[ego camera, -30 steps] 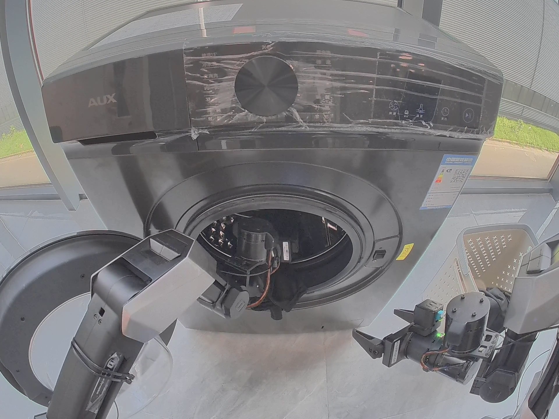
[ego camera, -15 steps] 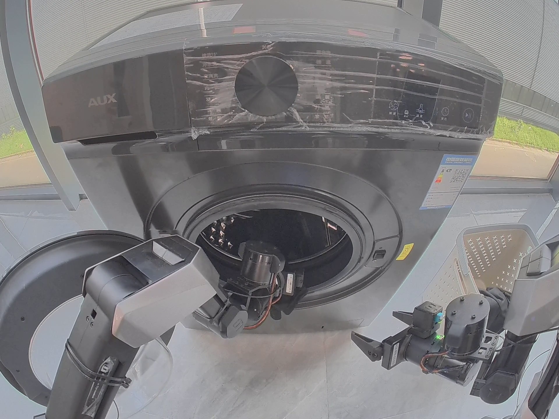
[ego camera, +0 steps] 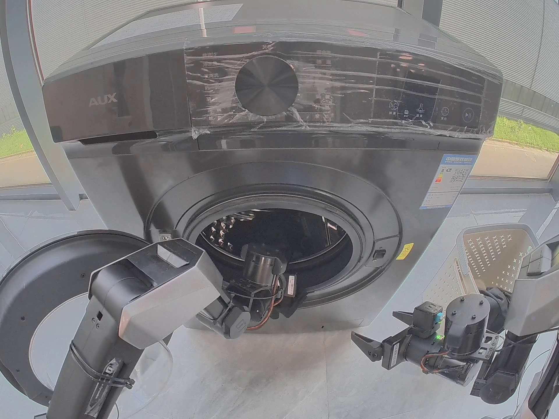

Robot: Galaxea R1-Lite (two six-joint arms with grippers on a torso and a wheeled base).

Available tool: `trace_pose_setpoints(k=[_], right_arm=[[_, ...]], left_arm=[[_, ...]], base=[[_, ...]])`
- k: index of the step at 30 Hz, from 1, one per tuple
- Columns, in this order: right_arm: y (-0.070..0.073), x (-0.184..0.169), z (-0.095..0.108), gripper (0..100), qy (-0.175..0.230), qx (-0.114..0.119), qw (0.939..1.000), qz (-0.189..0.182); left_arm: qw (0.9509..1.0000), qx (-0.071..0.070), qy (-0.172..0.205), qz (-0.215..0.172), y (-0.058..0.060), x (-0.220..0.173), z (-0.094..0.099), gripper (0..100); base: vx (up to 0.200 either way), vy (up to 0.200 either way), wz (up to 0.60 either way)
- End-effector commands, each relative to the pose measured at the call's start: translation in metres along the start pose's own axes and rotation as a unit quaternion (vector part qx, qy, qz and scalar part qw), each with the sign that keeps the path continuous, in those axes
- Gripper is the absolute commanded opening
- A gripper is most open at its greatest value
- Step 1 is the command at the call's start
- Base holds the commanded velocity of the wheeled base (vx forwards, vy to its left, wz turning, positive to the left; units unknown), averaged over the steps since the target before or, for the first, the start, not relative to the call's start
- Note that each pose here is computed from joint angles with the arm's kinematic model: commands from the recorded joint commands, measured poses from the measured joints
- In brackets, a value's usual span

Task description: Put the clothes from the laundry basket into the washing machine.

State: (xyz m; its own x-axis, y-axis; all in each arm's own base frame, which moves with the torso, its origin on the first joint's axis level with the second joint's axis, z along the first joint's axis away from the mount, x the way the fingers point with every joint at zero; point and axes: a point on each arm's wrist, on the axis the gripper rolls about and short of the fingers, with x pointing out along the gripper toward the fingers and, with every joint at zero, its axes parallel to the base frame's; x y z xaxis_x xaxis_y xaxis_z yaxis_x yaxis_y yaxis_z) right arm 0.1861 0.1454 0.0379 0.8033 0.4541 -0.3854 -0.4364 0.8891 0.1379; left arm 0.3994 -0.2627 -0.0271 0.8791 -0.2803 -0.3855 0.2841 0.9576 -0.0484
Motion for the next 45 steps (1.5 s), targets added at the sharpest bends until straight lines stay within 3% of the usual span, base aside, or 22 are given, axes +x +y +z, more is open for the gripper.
trace_pose_setpoints(k=[1, 4, 9, 16, 17, 28, 31, 34, 37, 45], right_arm=[[0.0, 0.0, 0.0, 100, -0.001, 0.0, 1.0, 0.001], [0.0, 0.0, 0.0, 100, -0.001, 0.0, 1.0, 0.001], [0.0, 0.0, 0.0, 100, 0.0, 0.0, 1.0, 0.001], [0.0, 0.0, 0.0, 100, 0.001, 0.0, 1.0, 0.0], [0.0, 0.0, -0.001, 100, 0.001, 0.0, 1.0, 0.0], [0.0, 0.0, -0.001, 100, 0.003, 0.001, 1.0, 0.0], [0.0, 0.0, -0.001, 100, 0.003, 0.002, 1.0, 0.0], [0.0, 0.0, -0.001, 100, 0.003, 0.002, 1.0, 0.0], [0.0, -0.001, -0.002, 100, 0.005, 0.002, 1.0, 0.0], [-0.001, -0.002, -0.002, 100, 0.005, 0.002, 1.0, -0.001]], left_arm=[[0.9956, -0.026, -0.089, 0.013, 0.0, 0.018, 0.033, 0], [0.9888, -0.042, -0.135, 0.046, 0.007, 0.031, 0.044, 0], [0.9835, -0.036, -0.165, 0.064, 0.022, 0.042, 0.05, 0], [0.9827, -0.039, -0.168, 0.068, 0.027, 0.042, 0.052, 0], [0.9825, -0.04, -0.168, 0.068, 0.027, 0.042, 0.052, 100], [0.9802, -0.054, -0.181, 0.059, 0.02, 0.031, 0.067, 100], [0.9829, -0.061, -0.169, 0.041, 0.005, 0.016, 0.066, 100], [0.9877, -0.058, -0.143, 0.025, -0.01, -0.001, 0.058, 100], [0.9918, -0.046, -0.118, 0.016, -0.02, -0.013, 0.046, 100], [0.996, -0.031, -0.084, 0.007, -0.024, -0.027, 0.031, 100]], base=[[0.0, 0.0, 0.0], [0.0, 0.0, 0.0], [0.0, 0.0, 0.0], [0.0, 0.0, 0.0], [0.0, 0.0, 0.0], [0.0, 0.0, 0.0], [0.0, 0.0, 0.0], [0.0, 0.0, 0.0], [0.0, 0.0, 0.0], [0.0, 0.0, 0.0]])
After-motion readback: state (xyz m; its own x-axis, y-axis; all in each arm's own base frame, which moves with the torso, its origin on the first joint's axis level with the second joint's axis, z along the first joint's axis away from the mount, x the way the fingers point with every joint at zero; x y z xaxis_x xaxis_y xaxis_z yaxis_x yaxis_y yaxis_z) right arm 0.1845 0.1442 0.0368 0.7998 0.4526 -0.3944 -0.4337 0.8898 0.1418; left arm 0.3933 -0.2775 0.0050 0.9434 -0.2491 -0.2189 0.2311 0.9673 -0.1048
